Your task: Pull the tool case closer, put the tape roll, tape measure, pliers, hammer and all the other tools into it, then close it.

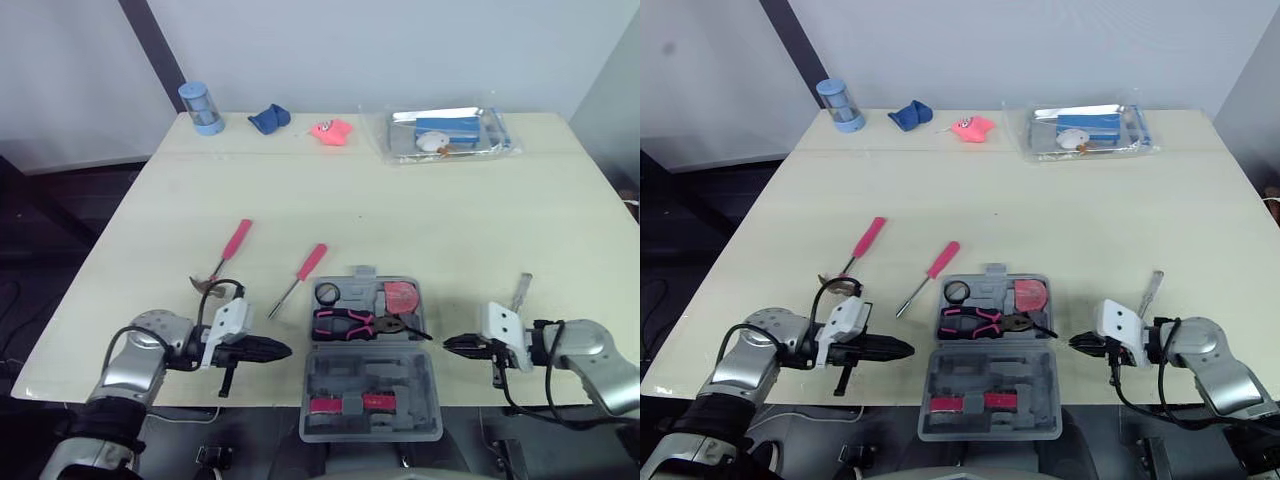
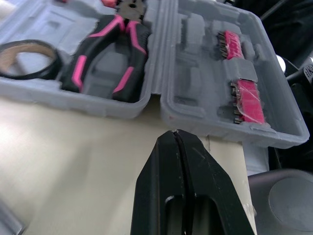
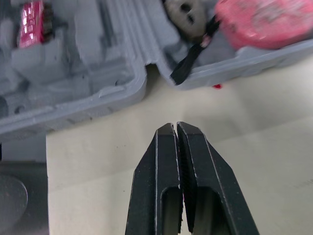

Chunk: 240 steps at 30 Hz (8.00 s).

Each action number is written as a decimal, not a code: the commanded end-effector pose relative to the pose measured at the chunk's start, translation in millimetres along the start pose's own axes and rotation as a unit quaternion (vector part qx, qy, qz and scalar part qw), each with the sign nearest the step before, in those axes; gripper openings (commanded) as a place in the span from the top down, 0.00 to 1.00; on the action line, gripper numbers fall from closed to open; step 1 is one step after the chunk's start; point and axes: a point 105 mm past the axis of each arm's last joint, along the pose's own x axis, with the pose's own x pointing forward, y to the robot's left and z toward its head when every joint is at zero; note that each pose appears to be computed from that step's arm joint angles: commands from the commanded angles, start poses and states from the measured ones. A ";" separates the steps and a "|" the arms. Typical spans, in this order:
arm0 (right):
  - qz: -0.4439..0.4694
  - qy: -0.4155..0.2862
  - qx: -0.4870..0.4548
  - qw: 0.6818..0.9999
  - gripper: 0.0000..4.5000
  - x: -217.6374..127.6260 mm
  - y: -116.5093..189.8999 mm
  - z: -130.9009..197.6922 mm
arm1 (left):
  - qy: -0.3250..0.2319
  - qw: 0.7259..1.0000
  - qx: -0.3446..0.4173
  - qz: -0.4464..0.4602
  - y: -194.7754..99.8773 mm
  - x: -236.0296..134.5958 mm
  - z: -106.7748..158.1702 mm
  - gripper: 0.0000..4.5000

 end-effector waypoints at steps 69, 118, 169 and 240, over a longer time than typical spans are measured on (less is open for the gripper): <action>-0.056 -0.030 -0.023 0.998 0.97 30.7 -44.5 26.8 | 0.017 0.994 -0.019 0.102 57.6 42.9 21.8 1.00; -0.082 -0.040 -0.023 0.996 0.97 43.7 -55.4 33.4 | 0.043 0.988 -0.020 0.148 75.5 35.2 12.4 1.00; -0.078 -0.038 -0.028 0.996 0.97 49.2 -57.6 34.7 | 0.049 0.988 -0.022 0.143 74.0 31.5 13.1 1.00; -0.466 -0.134 0.230 0.844 0.01 -148.3 10.7 -63.5 | -0.131 0.880 -0.124 0.439 -24.5 -140.7 -30.1 0.00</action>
